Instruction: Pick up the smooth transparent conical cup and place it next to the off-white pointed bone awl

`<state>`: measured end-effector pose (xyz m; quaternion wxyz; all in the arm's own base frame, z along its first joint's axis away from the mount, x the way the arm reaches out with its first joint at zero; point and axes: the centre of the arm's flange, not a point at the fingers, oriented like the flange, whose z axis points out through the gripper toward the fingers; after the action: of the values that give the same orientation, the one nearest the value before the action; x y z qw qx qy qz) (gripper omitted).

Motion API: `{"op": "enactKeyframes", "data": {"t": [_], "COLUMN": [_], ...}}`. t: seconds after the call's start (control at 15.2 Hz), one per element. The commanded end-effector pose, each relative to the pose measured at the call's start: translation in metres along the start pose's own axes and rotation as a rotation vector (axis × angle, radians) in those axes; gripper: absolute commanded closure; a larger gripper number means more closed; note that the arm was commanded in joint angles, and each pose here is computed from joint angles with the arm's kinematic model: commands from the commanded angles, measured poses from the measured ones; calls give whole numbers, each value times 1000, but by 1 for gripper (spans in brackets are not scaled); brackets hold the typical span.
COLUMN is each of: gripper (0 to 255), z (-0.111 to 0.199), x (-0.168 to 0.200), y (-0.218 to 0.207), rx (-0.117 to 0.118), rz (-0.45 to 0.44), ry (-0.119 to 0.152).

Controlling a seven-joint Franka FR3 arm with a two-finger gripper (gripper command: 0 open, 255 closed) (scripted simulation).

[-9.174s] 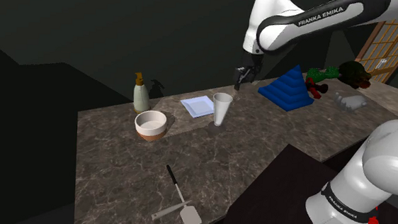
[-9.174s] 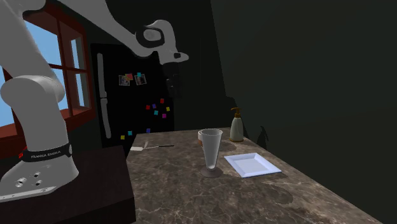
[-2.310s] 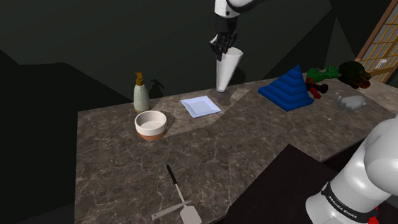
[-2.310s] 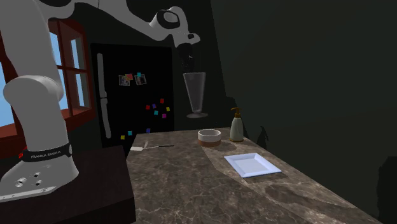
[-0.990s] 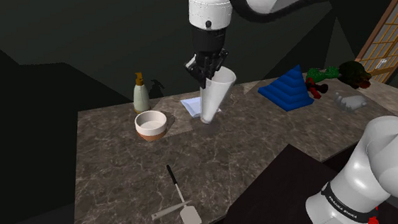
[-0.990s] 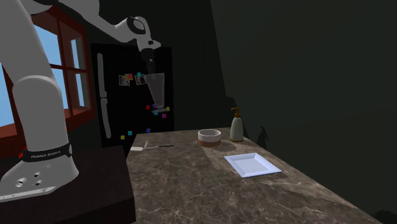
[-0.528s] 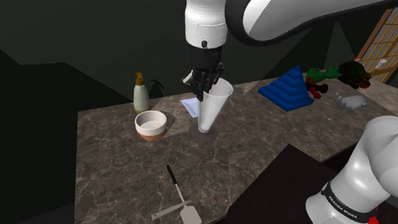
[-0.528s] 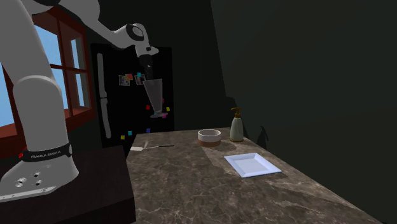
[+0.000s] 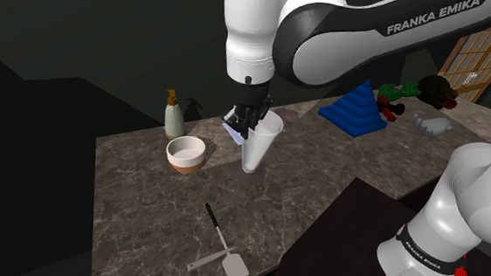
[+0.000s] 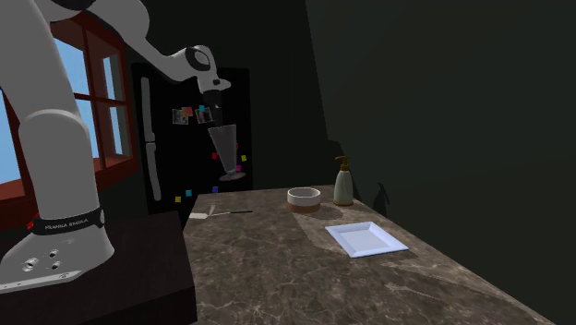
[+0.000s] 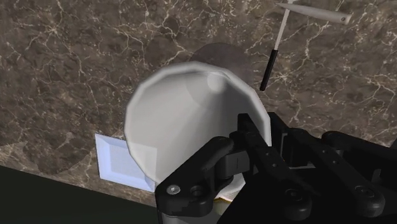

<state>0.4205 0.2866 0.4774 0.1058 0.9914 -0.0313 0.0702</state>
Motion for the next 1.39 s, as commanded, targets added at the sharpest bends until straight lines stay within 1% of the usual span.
{"op": "enactKeyframes", "data": {"t": [0.0, 1.32], "gripper": [255, 255], "z": [10, 112], "x": [-2, -18], "y": [-1, -23], "rx": [0, 0], "rz": [0, 0], "ry": [1, 1]}}
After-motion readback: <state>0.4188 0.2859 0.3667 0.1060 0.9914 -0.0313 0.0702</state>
